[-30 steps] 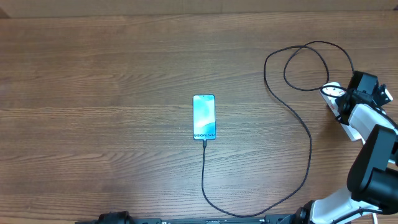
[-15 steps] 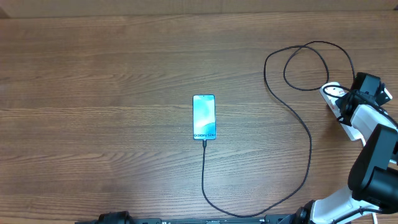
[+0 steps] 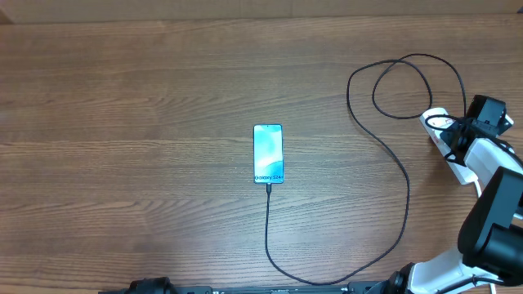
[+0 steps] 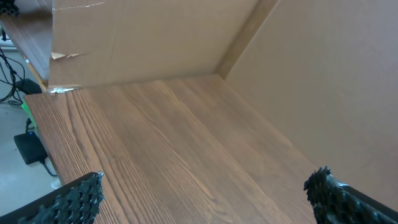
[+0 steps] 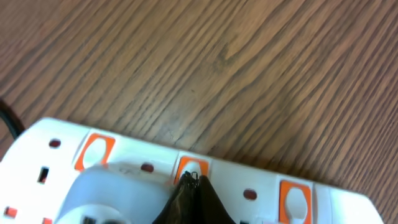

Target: Plug charger to phone and switch on socket

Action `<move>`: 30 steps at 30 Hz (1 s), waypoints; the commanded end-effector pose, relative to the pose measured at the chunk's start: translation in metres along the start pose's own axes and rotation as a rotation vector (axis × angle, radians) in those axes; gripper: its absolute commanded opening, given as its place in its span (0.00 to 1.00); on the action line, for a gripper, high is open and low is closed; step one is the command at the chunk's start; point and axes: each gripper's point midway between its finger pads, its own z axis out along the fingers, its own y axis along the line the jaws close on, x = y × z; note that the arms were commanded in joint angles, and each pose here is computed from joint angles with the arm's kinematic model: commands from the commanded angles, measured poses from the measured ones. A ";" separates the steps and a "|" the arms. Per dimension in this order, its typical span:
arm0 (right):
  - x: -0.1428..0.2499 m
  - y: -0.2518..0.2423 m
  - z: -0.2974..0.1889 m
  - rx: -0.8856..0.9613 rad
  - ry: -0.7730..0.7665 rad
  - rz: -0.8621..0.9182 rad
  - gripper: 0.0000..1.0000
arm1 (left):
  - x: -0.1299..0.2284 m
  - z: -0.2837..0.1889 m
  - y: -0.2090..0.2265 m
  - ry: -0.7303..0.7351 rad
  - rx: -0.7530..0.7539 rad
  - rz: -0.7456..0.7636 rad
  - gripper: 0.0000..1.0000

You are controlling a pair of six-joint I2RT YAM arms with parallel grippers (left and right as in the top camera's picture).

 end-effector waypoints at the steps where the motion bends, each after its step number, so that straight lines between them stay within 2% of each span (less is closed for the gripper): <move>1: 0.018 0.053 -0.014 -0.239 0.086 -0.045 0.04 | 0.001 -0.003 0.003 -0.014 -0.003 -0.021 0.99; 9: 0.020 0.054 -0.011 -0.241 0.090 -0.086 0.04 | 0.001 -0.003 0.003 -0.014 -0.003 -0.021 1.00; 13: 0.008 0.051 -0.021 -0.240 0.077 -0.069 0.04 | 0.001 -0.003 0.003 -0.014 -0.003 -0.021 1.00; 16: -0.016 0.042 -0.042 -0.211 0.045 0.009 0.04 | 0.001 -0.003 0.003 -0.014 -0.003 -0.021 1.00; 22: -0.067 0.026 -0.100 -0.199 -0.116 0.095 0.04 | 0.001 -0.003 0.003 -0.014 -0.003 -0.021 1.00; 30: -0.056 0.019 -0.066 -0.117 -0.081 0.088 0.04 | 0.001 -0.003 0.003 -0.014 -0.003 -0.021 1.00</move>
